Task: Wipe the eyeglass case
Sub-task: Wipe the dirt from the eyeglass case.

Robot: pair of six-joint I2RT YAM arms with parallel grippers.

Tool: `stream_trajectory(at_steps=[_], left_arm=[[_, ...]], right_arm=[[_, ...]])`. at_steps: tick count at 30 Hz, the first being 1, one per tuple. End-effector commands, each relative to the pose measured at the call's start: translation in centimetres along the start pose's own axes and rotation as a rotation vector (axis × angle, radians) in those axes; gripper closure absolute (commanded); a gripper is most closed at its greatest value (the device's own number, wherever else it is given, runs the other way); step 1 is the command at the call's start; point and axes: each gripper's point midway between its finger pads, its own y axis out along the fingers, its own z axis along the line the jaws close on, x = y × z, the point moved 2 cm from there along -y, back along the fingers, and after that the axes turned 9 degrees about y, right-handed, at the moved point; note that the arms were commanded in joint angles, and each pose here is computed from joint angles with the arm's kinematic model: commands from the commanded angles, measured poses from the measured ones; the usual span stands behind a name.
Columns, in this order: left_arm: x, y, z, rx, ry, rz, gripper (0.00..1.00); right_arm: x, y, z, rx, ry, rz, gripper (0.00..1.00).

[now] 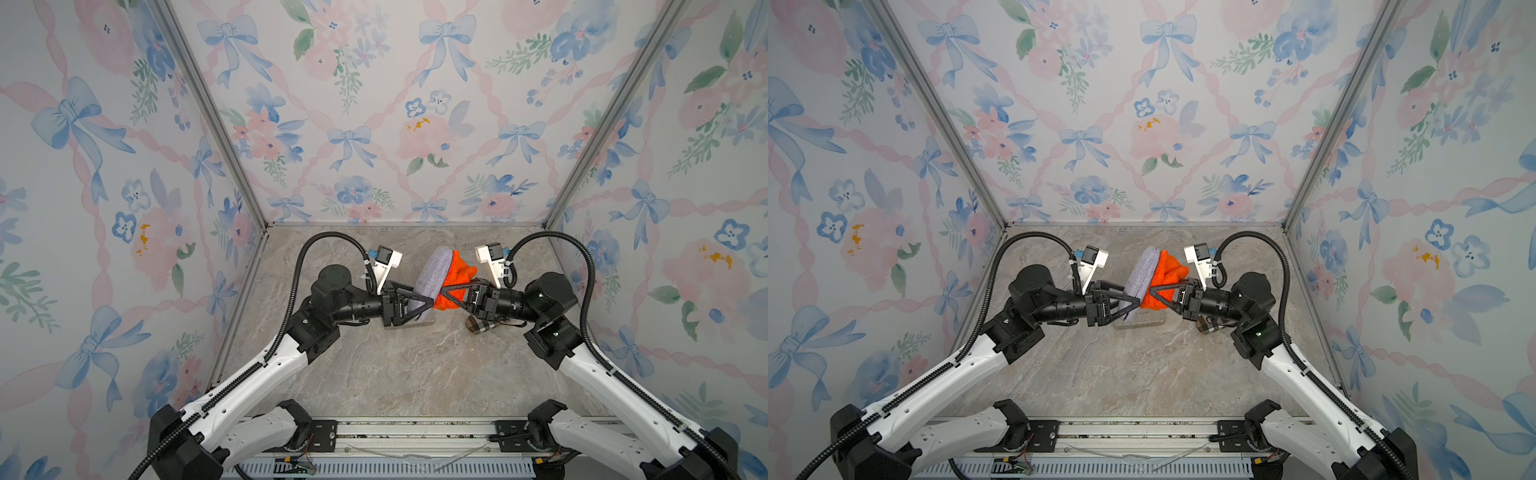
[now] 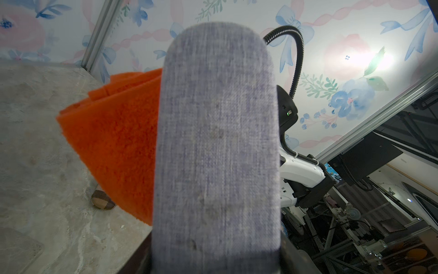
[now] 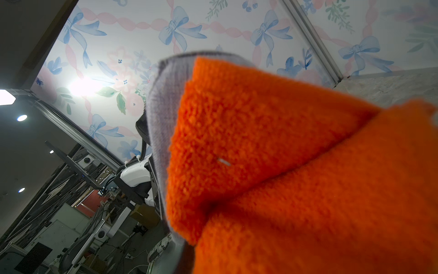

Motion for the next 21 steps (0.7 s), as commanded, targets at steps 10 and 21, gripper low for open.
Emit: stream_trajectory(at_steps=[10,21], left_arm=[[-0.7,0.4,-1.0,-0.091,-0.019,0.021,0.69],[0.7,-0.1,-0.9,-0.075,0.033,-0.017,0.70]], right_arm=[[4.1,-1.4,5.2,0.068,-0.205,-0.010,1.00],[-0.2,0.4,3.7,0.101,-0.127,0.089,1.00]])
